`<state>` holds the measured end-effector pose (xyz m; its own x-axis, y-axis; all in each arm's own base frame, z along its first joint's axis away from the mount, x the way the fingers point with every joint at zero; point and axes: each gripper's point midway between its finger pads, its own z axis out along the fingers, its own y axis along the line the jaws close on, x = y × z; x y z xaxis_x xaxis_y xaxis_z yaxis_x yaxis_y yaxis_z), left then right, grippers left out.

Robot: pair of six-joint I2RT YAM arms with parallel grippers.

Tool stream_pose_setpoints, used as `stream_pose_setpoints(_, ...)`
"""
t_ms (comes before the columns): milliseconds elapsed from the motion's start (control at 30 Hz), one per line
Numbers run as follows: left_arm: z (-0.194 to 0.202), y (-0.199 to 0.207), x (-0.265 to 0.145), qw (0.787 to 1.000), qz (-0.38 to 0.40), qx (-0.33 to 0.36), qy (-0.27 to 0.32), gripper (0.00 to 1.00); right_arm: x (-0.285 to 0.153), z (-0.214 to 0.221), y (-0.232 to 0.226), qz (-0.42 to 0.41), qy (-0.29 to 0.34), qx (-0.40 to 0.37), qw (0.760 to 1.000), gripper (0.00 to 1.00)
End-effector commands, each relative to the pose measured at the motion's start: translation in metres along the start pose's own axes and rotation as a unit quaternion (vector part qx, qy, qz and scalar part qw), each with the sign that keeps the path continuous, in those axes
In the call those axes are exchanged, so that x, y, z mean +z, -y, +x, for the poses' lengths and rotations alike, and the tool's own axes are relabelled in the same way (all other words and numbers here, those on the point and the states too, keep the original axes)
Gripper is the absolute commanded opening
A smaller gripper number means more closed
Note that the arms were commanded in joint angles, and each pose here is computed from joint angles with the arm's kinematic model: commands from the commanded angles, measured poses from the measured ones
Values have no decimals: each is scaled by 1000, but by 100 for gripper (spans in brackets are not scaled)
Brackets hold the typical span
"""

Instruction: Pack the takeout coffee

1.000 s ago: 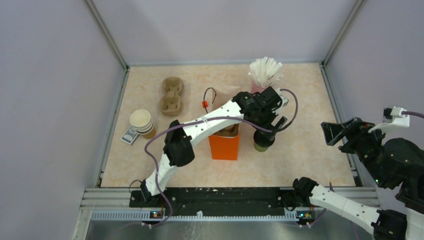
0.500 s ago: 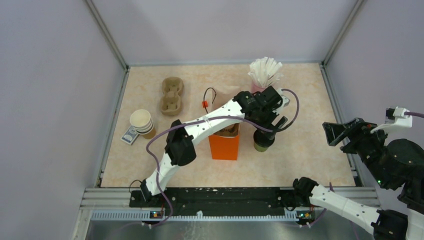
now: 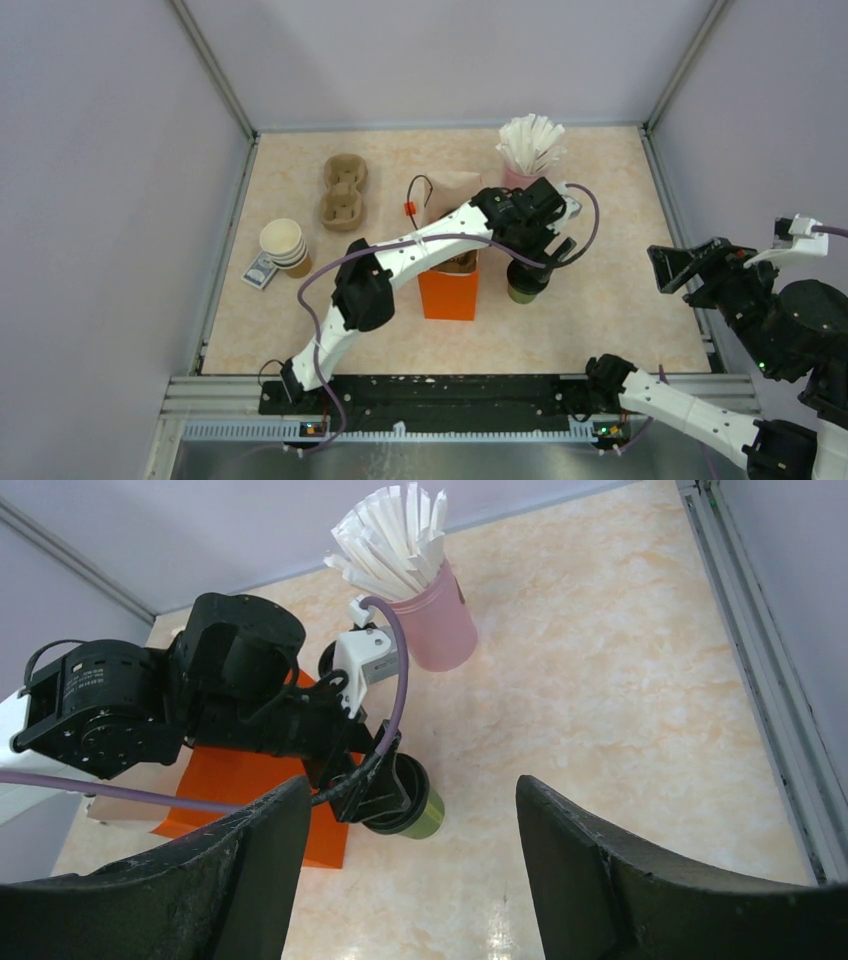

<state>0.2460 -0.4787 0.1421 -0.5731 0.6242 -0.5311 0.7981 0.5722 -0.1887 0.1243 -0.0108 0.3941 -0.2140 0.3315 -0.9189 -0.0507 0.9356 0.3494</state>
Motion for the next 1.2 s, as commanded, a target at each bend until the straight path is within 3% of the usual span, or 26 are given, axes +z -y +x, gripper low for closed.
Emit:
stream_pose_setpoints(0,-3,-1,12,1000,1,9,8,99,-8,-11,5,-4,19,2,1000,73)
stream_pose_setpoints(400,-1,3,16,1000,8,12,4,99,-7,-10,7,-2,23,-7,1000,73)
stream_pose_setpoints(667,-25,8,-8,999,6,10,50,99,-6,-7,7,-3,21,-8,1000,73)
stream_pose_setpoints(1167,-4,10,-3,999,-14,41,23,99,-5,-8,6,-7,25,-8,1000,73)
